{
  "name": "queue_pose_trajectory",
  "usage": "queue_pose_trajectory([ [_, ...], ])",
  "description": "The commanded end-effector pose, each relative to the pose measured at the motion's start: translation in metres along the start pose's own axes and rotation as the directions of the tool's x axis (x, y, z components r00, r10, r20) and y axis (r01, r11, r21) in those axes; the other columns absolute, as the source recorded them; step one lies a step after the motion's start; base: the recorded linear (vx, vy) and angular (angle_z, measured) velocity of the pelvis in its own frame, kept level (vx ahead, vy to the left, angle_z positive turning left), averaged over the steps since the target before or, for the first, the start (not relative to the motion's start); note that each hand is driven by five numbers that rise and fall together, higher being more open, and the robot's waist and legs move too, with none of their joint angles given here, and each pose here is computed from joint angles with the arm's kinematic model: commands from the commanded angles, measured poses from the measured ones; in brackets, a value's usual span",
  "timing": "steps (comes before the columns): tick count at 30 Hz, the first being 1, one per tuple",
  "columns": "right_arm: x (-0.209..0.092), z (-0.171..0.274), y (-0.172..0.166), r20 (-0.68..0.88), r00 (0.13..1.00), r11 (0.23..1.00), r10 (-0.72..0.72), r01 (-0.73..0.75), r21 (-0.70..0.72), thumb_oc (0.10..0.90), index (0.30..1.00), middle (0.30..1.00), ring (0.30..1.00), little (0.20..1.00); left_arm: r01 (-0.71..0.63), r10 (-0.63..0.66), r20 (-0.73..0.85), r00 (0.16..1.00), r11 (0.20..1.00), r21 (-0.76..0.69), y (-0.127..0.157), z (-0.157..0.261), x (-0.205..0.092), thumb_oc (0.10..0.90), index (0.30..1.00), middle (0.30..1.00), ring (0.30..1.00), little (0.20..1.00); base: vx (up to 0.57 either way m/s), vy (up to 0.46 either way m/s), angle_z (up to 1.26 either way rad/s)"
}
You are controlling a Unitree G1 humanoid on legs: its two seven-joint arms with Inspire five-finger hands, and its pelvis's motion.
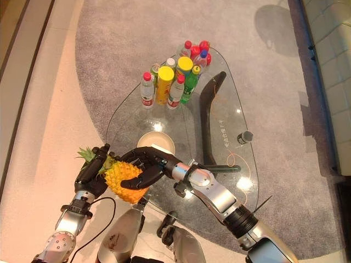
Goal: Pick up the fruit to the plate
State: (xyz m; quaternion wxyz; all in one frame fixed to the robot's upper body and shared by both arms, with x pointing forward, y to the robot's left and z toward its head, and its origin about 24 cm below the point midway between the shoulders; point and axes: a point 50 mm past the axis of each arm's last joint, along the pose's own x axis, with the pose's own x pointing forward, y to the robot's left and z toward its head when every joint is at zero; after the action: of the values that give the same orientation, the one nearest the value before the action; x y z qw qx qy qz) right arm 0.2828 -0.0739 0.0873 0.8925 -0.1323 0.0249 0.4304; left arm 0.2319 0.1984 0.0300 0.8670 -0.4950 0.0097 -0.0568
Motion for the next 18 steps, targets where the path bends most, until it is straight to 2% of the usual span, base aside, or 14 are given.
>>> queue_pose_trajectory([
  [1,0.017,0.046,0.069,0.34,0.918,0.96,0.202,-0.254,0.115,0.8,0.9,0.9,0.9,0.9,0.424,-0.388,0.197,0.9,0.885,-0.194,-0.081,0.005,0.021,0.1,0.3,0.3,0.3,0.2,0.0,0.0,0.0],
  [18,0.015,0.046,0.057,0.34,0.937,0.981,0.08,-0.134,0.139,0.8,0.9,0.9,0.9,0.9,0.416,-0.381,0.2,0.903,0.891,-0.181,-0.082,0.008,0.023,0.1,0.3,0.3,0.3,0.2,0.0,0.0,0.0],
])
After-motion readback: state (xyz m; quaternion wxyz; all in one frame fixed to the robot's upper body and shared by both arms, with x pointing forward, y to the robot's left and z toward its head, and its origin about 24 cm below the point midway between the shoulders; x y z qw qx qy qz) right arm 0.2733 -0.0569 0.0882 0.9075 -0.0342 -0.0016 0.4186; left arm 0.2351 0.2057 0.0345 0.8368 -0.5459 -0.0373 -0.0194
